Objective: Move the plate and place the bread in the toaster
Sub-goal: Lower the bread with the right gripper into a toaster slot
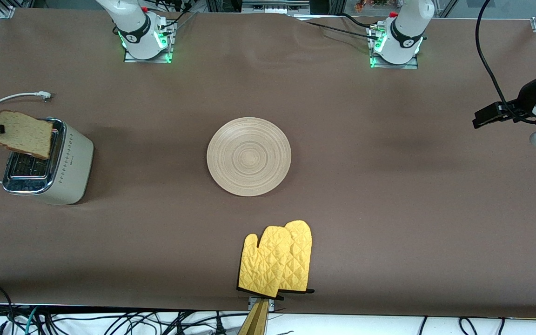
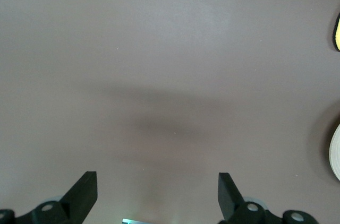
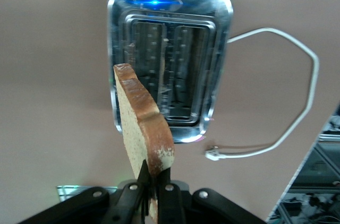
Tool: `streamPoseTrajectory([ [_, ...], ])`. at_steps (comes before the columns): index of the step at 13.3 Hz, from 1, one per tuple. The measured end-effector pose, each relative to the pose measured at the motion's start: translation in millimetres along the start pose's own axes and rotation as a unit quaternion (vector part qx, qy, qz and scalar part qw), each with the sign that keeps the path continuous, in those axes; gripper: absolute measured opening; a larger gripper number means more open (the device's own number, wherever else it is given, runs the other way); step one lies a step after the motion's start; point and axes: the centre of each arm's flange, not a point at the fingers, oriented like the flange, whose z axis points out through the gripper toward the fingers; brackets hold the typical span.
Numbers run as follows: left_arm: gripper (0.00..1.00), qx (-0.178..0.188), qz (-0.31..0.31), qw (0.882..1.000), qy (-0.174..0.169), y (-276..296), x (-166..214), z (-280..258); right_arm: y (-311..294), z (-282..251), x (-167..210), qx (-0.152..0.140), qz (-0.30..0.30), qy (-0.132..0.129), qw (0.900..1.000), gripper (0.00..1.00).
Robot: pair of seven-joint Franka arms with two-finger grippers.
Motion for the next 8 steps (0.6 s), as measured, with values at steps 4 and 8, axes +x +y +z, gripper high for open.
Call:
streamPoseTrajectory([
  [4,1.0,0.0,0.0,1.0,-0.002,0.2,1.2,1.9,3.8,3.8,12.5,-0.02,0.001,0.017,1.0,0.07],
  [8,1.0,0.0,0.0,1.0,-0.003,0.4,2.6,4.0,4.6,18.5,30.6,-0.027,0.001,0.023,0.999,0.07],
])
